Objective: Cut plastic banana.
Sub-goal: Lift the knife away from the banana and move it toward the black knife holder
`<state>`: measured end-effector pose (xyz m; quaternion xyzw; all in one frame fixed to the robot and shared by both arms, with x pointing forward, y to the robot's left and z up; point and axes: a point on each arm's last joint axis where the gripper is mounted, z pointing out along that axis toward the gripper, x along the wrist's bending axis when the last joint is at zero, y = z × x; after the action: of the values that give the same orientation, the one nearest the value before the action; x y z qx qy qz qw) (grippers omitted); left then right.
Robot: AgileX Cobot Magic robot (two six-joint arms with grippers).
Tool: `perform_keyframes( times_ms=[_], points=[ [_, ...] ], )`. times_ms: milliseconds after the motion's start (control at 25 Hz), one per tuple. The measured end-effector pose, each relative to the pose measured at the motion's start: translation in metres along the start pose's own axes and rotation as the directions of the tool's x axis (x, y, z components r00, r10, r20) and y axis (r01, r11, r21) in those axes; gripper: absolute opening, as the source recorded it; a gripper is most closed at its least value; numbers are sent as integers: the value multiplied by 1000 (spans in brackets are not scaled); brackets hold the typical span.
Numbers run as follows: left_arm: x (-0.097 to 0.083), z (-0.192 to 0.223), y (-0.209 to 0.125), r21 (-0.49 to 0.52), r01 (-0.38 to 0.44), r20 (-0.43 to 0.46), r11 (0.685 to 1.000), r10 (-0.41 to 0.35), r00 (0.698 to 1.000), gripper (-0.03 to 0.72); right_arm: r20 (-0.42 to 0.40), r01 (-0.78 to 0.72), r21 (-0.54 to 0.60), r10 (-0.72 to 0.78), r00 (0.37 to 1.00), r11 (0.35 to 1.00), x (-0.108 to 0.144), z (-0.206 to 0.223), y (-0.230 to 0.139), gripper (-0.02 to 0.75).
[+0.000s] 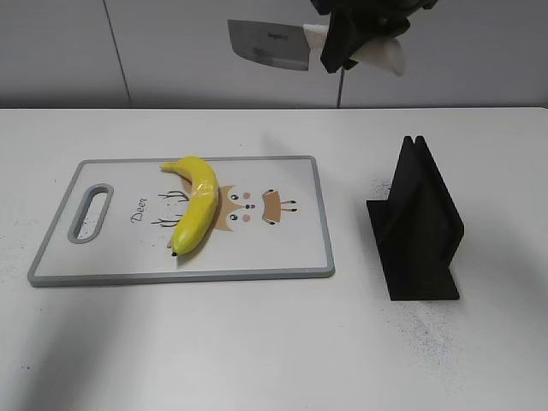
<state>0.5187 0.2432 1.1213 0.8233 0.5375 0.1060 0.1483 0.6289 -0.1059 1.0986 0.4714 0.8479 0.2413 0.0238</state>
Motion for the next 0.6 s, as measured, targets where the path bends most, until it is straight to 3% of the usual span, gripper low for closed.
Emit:
perform_keyframes(
  times_ms=[360, 600],
  points=[
    [-12, 0, -52, 56, 9, 13, 998, -10, 1000, 589, 61, -147, -65, 151, 987, 987, 3, -33, -2, 160],
    [-21, -13, -92, 25, 8, 6, 1000, -8, 1000, 588, 83, -222, -110, 232, 969, 969, 5, -52, -4, 160]
  ],
)
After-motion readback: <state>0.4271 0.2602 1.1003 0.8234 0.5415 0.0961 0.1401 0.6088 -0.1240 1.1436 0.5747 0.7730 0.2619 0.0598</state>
